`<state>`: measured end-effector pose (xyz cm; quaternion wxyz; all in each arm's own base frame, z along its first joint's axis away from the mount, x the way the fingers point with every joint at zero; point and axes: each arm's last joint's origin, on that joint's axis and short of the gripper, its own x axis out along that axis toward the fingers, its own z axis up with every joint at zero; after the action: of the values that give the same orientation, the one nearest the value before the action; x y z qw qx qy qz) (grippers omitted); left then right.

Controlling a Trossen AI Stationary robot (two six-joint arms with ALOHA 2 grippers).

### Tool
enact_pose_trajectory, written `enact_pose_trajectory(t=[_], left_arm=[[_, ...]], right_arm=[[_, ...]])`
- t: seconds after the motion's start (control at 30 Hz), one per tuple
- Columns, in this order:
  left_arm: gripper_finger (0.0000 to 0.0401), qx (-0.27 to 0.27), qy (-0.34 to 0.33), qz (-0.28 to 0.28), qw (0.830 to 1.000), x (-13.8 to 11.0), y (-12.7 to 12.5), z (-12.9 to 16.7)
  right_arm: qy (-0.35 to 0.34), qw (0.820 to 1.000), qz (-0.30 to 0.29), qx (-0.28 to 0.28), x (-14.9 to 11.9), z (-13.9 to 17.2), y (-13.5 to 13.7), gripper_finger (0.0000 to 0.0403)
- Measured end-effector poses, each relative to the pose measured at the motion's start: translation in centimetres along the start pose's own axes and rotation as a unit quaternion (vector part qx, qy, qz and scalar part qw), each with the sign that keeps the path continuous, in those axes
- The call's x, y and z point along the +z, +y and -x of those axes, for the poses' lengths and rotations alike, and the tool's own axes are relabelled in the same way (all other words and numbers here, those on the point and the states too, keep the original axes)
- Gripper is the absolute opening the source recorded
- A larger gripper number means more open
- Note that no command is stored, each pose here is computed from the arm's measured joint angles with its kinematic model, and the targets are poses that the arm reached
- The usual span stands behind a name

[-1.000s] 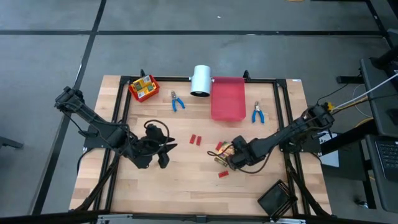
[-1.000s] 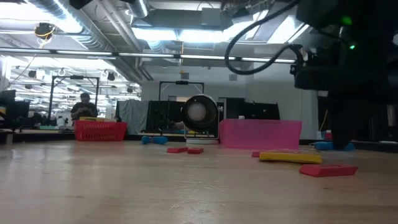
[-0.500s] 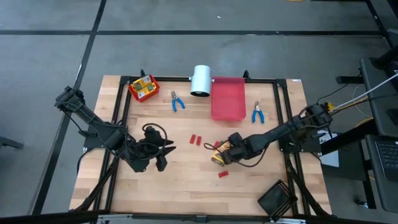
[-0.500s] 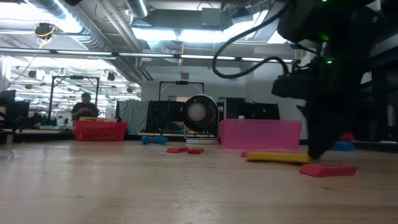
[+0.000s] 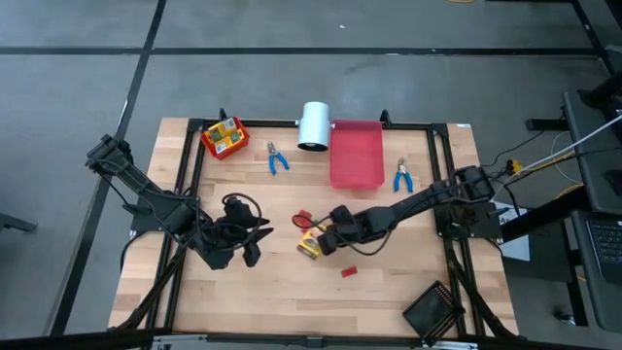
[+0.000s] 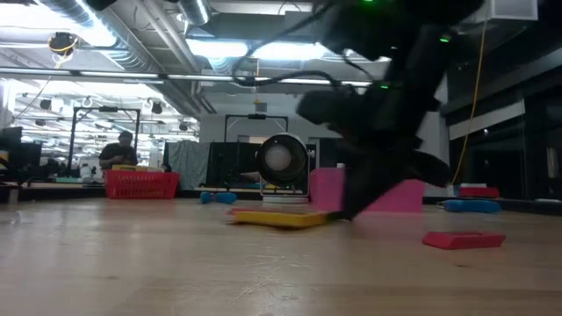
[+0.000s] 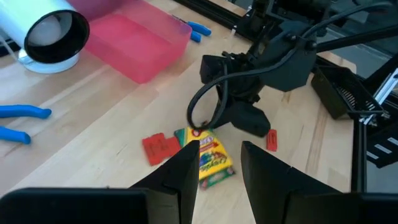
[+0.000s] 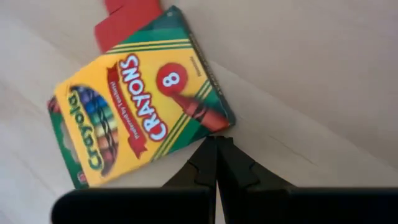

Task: Pick & Place School Supplies
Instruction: Put the yellow crayon box into the red bin

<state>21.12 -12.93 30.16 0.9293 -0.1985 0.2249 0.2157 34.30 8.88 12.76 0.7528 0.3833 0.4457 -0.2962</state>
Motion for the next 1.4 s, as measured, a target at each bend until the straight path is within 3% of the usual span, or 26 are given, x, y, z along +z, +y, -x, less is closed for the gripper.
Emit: enact_pose_trajectory(t=[0.13, 0.27, 0.37, 0.5, 0.6, 0.7, 0.77, 0.87, 1.1, 1.4], left_arm=[[0.0113, 0.003, 0.015, 0.011, 1.0, -0.4, 0.1, 0.3], [0.0114, 0.014, 0.037, 0.012, 0.999, -1.6, 0.4, 1.2], [0.0114, 0.028, 0.043, 0.034, 0.998, -2.4, 0.7, 2.0], [0.0114, 0.061, 0.05, 0.119, 0.99, -3.9, 0.7, 1.9], [0.0115, 0.076, 0.055, 0.202, 0.975, -5.7, 0.5, 0.7], [0.0123, 0.024, 0.022, 0.267, 0.963, -7.5, -0.4, -0.5], [0.0133, -0.018, -0.015, 0.291, 0.957, -8.3, -1.2, -1.2], [0.0147, -0.035, -0.044, 0.301, 0.952, -8.8, -1.3, -2.5], [0.0157, -0.028, -0.039, 0.279, 0.959, -7.7, -1.1, -4.4], [0.0157, -0.033, -0.015, 0.263, 0.964, -6.8, -0.8, -5.3]], right_arm=[[-0.017, 0.999, 0.038, 0.024, 0.9, 0.6, 1.9, 0.0004], [-0.083, 0.99, 0.094, 0.058, 0.5, 5.0, 3.1, 0.0004], [-0.116, 0.985, 0.106, 0.066, -0.2, 7.3, 2.4, 0.0004], [-0.108, 0.985, 0.112, 0.077, -0.1, 6.9, 1.4, 0.0004], [-0.076, 0.978, 0.14, 0.135, 0.4, 5.8, 1.4, 0.0004], [-0.073, 0.967, 0.156, 0.189, 0.8, 5.3, 1.4, 0.0004], [-0.061, 0.965, 0.162, 0.195, 0.8, 5.0, 1.0, 0.0004], [-0.043, 0.967, 0.164, 0.192, 0.6, 4.4, 0.4, 0.0004], [-0.019, 0.972, 0.153, 0.178, 0.9, 2.6, -0.8, 0.0004], [-0.006, 0.974, 0.11, 0.199, 1.0, -0.1, -0.6, 0.0003]])
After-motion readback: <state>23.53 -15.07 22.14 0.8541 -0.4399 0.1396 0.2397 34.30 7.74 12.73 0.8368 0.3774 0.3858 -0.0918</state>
